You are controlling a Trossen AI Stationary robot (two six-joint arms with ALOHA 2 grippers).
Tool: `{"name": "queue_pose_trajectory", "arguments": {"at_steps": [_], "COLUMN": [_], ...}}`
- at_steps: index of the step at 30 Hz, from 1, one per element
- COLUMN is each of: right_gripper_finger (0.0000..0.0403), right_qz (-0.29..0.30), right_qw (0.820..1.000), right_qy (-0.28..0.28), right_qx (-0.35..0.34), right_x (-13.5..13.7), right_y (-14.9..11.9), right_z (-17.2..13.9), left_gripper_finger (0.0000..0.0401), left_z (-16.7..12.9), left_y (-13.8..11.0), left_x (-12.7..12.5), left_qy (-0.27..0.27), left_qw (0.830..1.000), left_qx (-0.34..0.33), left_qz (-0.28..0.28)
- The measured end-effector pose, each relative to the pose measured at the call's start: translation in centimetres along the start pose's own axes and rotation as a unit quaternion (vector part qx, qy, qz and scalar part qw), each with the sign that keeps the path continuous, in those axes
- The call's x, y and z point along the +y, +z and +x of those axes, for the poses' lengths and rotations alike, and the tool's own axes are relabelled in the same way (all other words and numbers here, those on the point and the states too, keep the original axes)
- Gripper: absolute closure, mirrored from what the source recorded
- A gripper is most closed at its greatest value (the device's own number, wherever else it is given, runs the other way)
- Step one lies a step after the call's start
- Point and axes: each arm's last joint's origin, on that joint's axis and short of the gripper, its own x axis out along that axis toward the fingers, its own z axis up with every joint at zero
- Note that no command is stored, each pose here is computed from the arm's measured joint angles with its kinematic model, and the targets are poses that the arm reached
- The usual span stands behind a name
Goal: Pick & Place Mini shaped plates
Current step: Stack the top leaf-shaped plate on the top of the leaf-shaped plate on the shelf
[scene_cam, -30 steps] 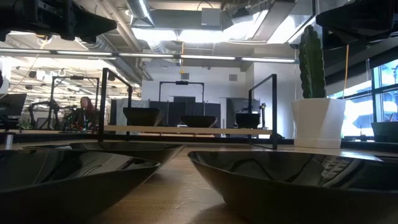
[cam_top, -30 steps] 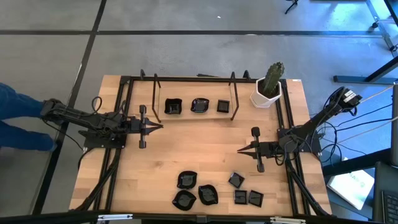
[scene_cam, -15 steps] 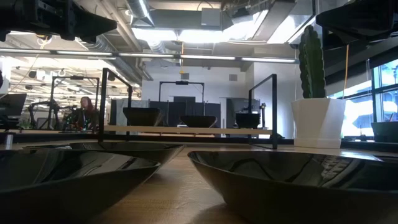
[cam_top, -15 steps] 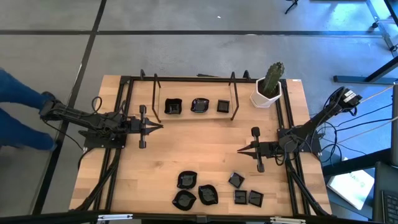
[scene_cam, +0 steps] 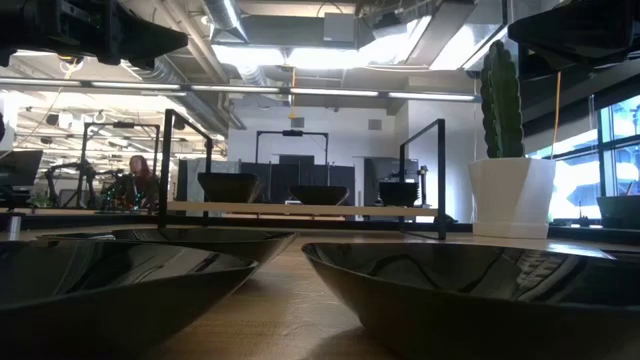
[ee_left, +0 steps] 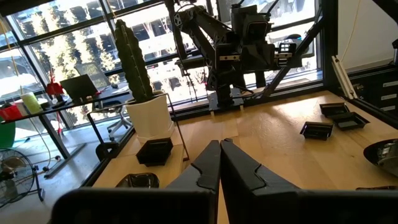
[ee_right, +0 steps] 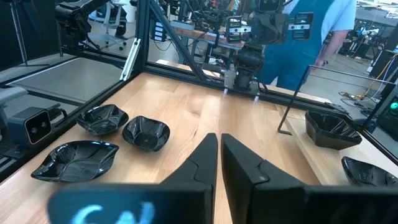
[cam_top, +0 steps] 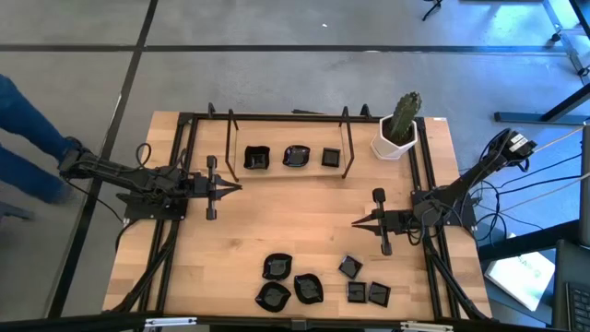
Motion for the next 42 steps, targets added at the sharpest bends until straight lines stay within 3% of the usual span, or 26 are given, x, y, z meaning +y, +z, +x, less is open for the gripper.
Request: {"name": "queue_pose_trajectory", "arguments": {"at_steps": [14,33,42], "right_gripper_finger": [0.0379,0.0379,0.0379], "right_qz": [-0.011,-0.003,0.037], "right_qw": [1.000,1.000,0.999], "right_qy": [0.004,-0.001,0.001], "right_qx": [0.025,-0.004,0.003], "right_x": [0.08,-0.02,0.01], "right_y": [-0.54,0.09,-0.05], "right_z": [-0.01,0.00,0.00], "left_gripper_finger": [0.0397,0.0393,0.0395], "left_z": [0.00,0.00,0.00], "left_y": [0.00,0.00,0.00], "left_x": [-0.01,0.00,0.00], "left_qy": [0.000,0.000,0.000], "left_qw": [1.000,1.000,1.000], "left_qx": [0.000,0.000,0.000], "left_qz": [0.000,0.000,0.000]}}
